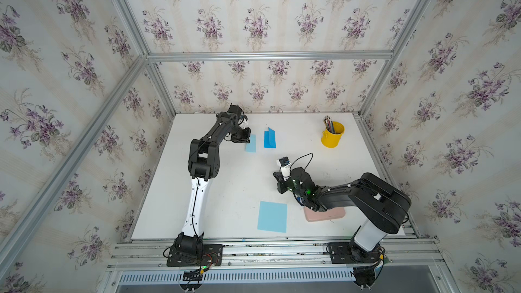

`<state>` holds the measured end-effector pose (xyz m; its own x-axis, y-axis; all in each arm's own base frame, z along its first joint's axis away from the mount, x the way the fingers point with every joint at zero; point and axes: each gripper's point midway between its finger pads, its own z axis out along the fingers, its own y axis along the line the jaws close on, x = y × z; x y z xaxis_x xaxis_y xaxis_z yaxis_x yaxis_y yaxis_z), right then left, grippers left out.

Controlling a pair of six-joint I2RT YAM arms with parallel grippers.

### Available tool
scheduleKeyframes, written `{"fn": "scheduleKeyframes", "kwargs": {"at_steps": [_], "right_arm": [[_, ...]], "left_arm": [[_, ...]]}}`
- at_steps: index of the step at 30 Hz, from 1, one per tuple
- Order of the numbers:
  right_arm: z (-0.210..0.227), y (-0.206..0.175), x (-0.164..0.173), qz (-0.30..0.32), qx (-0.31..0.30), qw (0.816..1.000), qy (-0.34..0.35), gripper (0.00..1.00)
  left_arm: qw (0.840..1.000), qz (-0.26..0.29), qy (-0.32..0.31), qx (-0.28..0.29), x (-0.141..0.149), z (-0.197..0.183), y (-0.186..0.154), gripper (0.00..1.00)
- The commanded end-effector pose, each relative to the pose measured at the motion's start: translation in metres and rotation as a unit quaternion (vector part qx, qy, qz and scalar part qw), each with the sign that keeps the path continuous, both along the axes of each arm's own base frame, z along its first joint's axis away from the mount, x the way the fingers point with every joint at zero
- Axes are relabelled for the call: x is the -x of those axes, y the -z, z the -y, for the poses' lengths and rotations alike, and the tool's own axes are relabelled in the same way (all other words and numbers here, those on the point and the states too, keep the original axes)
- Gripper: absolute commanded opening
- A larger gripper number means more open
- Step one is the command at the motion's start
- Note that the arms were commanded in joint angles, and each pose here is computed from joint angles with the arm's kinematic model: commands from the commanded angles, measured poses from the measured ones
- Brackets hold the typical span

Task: Fold the square paper along the opposite sides
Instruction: Place the paper at the center of the board.

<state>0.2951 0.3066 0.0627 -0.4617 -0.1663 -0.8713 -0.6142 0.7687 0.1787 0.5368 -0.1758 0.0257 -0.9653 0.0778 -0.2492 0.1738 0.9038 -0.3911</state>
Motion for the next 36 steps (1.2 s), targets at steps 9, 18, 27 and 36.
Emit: {"fn": "scheduleKeyframes", "kwargs": {"at_steps": [9, 18, 27, 36], "right_arm": [[-0.010, -0.006, -0.005, 0.001, -0.014, 1.000, -0.005, 0.00], [-0.013, -0.010, -0.008, -0.001, -0.019, 1.000, -0.004, 0.05], [-0.014, -0.013, -0.010, 0.005, -0.015, 1.000, -0.008, 0.17], [-0.008, -0.017, -0.009, 0.013, 0.008, 1.000, -0.012, 0.25]], "left_arm": [[0.999, 0.017, -0.028, 0.018, -0.018, 0.002, 0.000, 0.19], [0.999, 0.033, -0.039, 0.012, -0.017, -0.003, -0.011, 0.40], [0.995, 0.078, -0.057, 0.035, -0.027, -0.006, -0.056, 0.53], [0.991, 0.106, -0.048, 0.067, -0.015, 0.007, -0.095, 0.51]]}}
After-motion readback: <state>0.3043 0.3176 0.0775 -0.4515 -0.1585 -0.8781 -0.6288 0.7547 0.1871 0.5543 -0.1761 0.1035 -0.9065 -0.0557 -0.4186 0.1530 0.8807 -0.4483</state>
